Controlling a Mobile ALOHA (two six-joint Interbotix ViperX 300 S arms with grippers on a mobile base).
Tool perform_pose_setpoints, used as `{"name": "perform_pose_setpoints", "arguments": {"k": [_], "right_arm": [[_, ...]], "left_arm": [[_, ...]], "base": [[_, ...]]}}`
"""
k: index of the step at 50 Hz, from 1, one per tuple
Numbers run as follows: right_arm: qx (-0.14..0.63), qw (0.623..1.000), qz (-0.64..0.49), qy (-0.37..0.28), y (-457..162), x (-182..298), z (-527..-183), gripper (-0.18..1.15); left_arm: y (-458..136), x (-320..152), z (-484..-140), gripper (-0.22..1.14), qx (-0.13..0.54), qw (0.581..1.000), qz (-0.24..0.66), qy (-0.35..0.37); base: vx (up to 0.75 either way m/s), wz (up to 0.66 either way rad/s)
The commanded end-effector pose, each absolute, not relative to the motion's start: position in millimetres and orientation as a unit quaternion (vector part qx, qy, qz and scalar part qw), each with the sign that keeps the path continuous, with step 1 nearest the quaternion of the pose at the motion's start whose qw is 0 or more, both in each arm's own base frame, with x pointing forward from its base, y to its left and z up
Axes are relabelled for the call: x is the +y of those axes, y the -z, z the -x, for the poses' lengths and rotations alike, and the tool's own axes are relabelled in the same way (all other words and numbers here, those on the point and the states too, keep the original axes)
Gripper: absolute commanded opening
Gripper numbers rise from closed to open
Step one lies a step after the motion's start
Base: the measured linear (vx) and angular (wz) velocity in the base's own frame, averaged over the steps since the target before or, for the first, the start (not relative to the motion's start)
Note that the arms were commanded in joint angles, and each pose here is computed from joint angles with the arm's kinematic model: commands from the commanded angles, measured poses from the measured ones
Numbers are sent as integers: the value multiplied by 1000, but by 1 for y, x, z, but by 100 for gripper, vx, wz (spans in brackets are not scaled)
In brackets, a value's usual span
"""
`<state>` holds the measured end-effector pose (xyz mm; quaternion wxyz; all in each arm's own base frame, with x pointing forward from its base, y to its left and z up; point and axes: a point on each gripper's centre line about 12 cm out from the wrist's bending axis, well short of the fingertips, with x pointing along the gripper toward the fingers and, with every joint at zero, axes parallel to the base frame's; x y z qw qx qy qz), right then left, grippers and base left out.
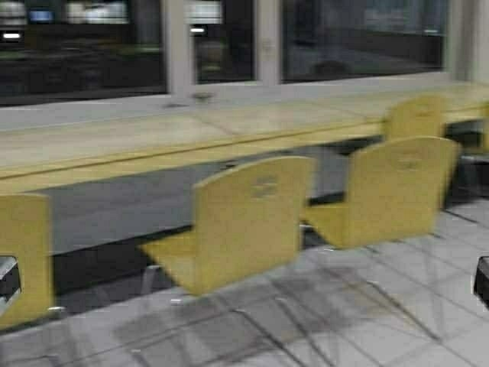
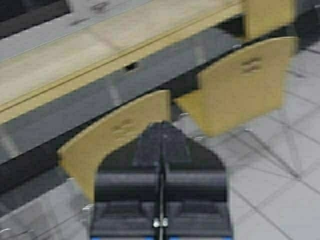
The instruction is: Push the chairs under the table
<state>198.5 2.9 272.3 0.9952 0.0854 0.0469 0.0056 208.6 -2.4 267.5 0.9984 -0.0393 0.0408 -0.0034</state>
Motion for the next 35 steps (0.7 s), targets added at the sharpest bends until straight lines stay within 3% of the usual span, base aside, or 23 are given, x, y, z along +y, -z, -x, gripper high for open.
{"name": "perform_pose_setpoints", "arguments": {"k": [1,35], "right_arm": [[40,996,-82,-7,-277,3,-200,4],[58,994,-91,-4,-269,3,-199,4]], "left_arm": [[-276,-2,-211,3,30,998,50,2],[-261,-2,-218,3,61,991,118,-4]], "base": [[15,60],[13,53]]}}
